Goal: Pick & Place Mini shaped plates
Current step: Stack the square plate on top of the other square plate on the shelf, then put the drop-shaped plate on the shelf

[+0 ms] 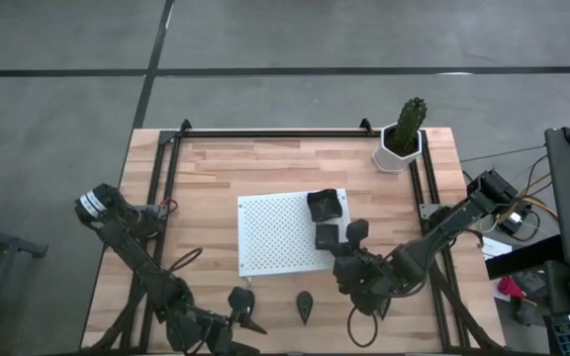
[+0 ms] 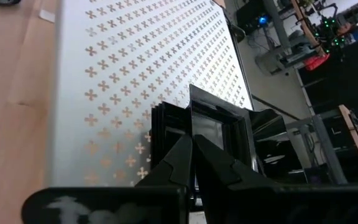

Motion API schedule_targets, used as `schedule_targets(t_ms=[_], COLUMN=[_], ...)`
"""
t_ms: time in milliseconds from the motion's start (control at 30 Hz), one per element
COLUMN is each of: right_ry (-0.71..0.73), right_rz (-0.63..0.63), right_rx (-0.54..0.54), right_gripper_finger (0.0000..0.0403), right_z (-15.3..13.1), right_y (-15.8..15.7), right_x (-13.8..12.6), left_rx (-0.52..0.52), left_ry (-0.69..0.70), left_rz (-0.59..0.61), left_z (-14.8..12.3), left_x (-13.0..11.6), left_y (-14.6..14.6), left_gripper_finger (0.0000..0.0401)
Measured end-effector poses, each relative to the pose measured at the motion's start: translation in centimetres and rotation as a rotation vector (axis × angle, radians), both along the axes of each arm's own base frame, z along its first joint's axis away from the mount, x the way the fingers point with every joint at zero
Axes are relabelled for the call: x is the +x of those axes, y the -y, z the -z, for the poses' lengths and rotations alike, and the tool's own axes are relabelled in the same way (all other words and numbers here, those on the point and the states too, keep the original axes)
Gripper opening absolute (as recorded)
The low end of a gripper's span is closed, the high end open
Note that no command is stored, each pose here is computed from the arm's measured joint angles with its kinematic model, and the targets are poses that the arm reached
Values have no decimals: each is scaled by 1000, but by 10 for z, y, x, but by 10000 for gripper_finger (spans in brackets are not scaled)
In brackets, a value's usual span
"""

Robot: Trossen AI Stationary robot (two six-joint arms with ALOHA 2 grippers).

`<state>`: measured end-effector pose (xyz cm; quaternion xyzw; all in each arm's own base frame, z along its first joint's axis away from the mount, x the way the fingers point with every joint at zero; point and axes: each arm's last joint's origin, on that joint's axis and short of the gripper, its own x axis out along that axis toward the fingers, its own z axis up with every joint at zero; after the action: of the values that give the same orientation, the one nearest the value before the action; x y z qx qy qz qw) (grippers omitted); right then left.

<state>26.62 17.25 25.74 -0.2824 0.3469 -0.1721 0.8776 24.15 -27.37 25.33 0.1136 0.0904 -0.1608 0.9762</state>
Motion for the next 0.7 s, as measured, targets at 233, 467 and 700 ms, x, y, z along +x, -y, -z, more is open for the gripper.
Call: schedule_targets(t_ms=[233, 467, 700], right_ry=[5, 13, 72], right_rz=[12, 5, -23], right_rx=[-2, 3, 52], right_gripper_finger=[63, 94, 102], right_z=[0, -4, -23], right_y=[2, 0, -12], right_x=[1, 1, 1], left_rx=[0, 0, 1], left_ry=[0, 1, 1], left_rz=[3, 5, 5], left_z=[0, 0, 0], left_x=[-1, -1, -1], left_y=[1, 1, 1], left_gripper_finger=[202, 202, 202])
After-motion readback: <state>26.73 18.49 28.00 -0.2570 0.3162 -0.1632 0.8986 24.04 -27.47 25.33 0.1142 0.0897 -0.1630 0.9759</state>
